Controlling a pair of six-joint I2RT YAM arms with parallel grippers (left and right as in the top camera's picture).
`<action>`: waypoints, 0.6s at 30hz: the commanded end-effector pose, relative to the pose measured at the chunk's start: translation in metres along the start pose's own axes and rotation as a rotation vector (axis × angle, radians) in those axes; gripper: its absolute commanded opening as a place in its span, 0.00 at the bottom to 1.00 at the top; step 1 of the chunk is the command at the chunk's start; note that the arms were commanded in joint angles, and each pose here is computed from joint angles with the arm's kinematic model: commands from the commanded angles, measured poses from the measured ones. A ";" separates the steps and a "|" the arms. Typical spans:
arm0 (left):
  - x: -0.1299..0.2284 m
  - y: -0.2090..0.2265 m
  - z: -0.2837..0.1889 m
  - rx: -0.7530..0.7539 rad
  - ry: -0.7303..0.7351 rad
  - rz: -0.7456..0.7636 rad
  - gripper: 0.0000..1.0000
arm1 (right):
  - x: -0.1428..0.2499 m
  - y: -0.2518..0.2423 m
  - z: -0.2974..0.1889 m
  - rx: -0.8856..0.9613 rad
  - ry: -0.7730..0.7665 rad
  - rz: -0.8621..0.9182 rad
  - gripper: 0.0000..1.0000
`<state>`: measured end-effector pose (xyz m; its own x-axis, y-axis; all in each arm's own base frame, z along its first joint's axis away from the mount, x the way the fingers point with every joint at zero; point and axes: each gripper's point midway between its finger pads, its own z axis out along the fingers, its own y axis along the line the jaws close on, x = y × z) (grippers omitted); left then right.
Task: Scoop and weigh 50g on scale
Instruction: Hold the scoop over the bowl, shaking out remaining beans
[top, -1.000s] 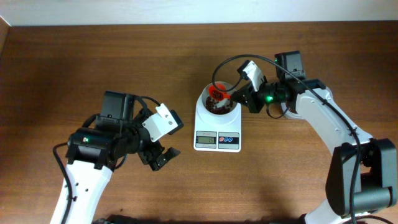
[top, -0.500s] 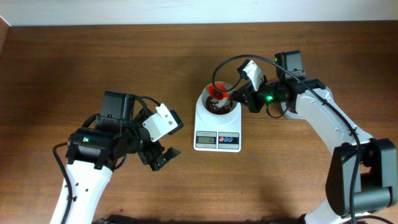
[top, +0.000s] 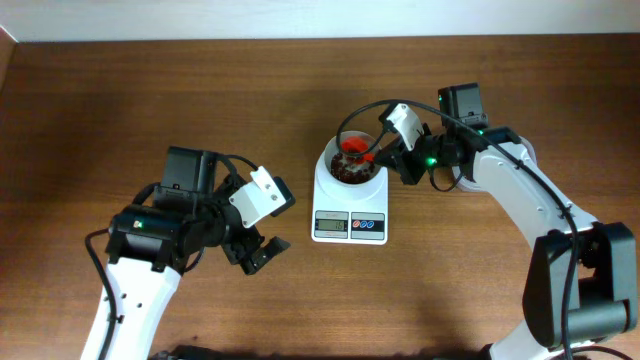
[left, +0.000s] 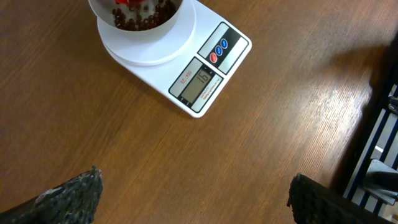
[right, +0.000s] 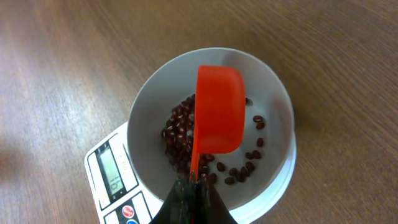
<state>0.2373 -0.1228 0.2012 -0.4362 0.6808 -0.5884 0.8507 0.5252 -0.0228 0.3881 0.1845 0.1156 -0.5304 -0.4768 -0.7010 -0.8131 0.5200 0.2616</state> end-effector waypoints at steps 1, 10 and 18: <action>-0.007 0.003 -0.005 -0.012 -0.020 0.026 0.99 | -0.002 0.008 0.002 -0.036 -0.007 -0.066 0.04; -0.007 0.003 -0.005 -0.012 -0.020 0.026 0.99 | -0.007 0.016 -0.007 -0.065 -0.035 -0.074 0.04; -0.007 0.003 -0.005 -0.012 -0.020 0.026 0.99 | -0.009 0.002 -0.008 0.011 -0.024 -0.039 0.04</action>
<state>0.2374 -0.1228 0.2012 -0.4359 0.6808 -0.5886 0.8507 0.5252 -0.0226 0.3791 0.1901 0.1194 -0.4928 -0.4864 -0.7215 -0.8474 0.4567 0.2708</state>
